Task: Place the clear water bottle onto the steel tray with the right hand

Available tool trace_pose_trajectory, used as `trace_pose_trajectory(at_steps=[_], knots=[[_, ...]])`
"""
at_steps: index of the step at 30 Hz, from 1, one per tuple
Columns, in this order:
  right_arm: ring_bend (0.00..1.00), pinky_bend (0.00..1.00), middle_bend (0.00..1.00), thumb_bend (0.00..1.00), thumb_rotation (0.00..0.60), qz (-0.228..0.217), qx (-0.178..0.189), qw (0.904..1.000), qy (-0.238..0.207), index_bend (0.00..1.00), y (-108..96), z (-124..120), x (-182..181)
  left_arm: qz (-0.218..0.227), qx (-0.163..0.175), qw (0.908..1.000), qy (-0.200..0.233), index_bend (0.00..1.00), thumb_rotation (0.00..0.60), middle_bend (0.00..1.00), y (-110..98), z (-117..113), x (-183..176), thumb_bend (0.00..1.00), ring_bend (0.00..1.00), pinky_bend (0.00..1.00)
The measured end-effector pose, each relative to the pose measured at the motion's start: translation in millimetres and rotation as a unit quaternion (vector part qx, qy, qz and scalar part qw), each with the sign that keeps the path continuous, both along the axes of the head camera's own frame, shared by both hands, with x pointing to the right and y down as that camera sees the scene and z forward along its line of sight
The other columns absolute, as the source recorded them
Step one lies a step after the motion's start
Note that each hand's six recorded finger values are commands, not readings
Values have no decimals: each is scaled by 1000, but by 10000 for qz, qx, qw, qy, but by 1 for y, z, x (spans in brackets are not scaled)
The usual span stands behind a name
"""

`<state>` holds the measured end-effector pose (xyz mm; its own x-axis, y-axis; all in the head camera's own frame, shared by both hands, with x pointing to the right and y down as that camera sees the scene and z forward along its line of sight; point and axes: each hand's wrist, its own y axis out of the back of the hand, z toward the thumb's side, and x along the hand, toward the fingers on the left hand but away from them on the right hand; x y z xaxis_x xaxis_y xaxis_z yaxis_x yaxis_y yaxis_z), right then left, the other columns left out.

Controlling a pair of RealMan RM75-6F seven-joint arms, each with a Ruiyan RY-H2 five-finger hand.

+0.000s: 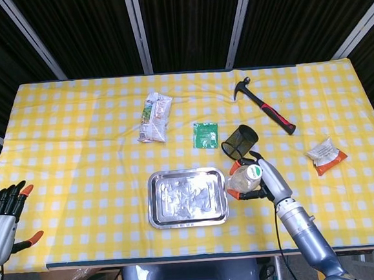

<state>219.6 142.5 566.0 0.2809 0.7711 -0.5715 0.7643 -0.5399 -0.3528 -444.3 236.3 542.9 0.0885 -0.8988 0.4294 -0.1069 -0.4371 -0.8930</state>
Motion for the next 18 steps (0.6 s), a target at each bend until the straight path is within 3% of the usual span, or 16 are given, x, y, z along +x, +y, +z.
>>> trace_pose_trajectory(at_steps=[9,14,18], knots=[[481,0,887,1000,600,-20,387,9988,286,1000,-38,-56,2,-27,1,10000,-7,56,600,0,0,0,-1,167,0,0],[523,0,922,1000,600,-125,765,9951,620,1000,-70,-89,5,-33,-8,10000,1,56,600,0,0,0,-1,167,0,0],[540,0,934,1000,598,-214,783,9928,881,1000,-80,-100,9,-52,1,10000,12,56,600,0,0,-1,-2,167,0,0]])
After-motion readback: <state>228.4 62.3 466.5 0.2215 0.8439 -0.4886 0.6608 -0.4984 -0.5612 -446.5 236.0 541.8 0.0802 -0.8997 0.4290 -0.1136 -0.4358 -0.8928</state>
